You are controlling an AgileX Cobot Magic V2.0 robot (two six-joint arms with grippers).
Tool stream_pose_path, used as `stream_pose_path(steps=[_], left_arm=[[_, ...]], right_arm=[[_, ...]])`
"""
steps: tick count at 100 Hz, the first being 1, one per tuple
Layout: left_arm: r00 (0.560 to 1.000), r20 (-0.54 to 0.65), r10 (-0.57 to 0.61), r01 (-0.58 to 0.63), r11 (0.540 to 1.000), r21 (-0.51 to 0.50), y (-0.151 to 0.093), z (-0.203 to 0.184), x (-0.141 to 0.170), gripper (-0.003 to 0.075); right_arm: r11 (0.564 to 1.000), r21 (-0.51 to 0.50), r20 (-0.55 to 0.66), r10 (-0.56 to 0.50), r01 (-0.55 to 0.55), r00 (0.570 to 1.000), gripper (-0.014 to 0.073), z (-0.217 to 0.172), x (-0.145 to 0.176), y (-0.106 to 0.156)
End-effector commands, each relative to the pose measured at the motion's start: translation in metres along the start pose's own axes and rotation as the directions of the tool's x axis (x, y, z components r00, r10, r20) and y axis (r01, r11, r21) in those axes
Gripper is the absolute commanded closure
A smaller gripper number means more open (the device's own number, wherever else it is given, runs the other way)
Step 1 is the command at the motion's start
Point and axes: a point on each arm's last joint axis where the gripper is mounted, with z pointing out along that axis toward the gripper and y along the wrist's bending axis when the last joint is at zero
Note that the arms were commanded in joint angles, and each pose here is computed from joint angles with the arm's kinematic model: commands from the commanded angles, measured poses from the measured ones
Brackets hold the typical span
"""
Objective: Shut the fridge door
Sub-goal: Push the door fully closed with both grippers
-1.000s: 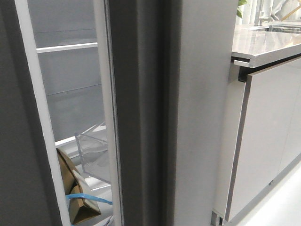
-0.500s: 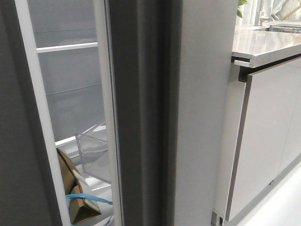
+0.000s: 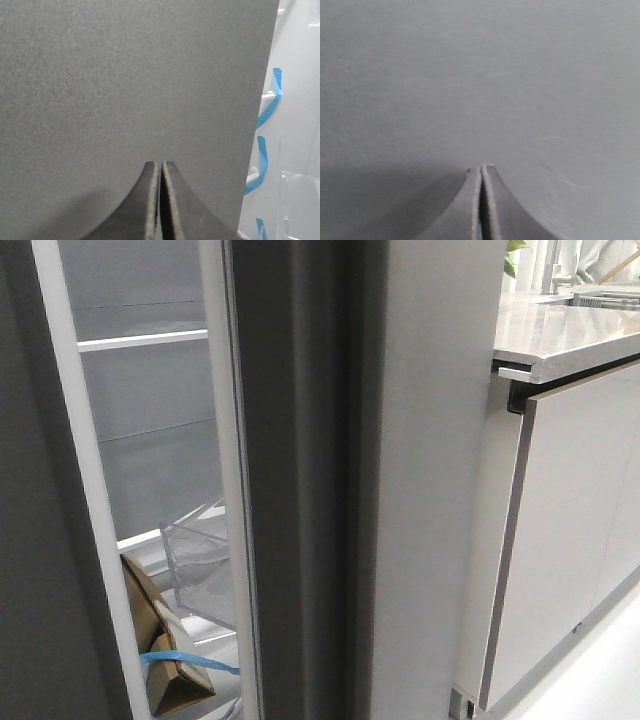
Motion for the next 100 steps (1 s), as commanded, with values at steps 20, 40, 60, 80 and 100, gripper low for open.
stream_pose_path(steps=[20,40,60,80,100], left_arm=[[1.000,0.029,-0.006,0.006,1.000,0.009,0.000,0.002,0.004,0.0741],[1.000,0.029,-0.006,0.006,1.000,0.009,0.000,0.002,0.004,0.0741],[1.000,0.029,-0.006,0.006,1.000,0.009,0.000,0.002,0.004,0.0741],[1.000,0.029,-0.006,0.006,1.000,0.009,0.000,0.002,0.004,0.0741],[1.000,0.029,-0.006,0.006,1.000,0.009,0.000,0.002,0.004,0.0741]], right_arm=[[1.000,-0.026,0.107,0.012,-0.009,0.994,0.0671,0.009,-0.014,0.007],[0.998,-0.057,0.149,0.023,-0.014,0.989,0.0671,0.029,-0.006,0.016],[0.996,-0.083,0.117,0.027,-0.017,0.993,0.0671,0.055,0.010,0.026],[0.996,-0.090,0.087,0.026,-0.018,0.996,0.0671,0.087,0.022,0.031],[0.996,-0.089,0.070,0.024,-0.018,0.997,0.0671,0.122,0.034,0.034]])
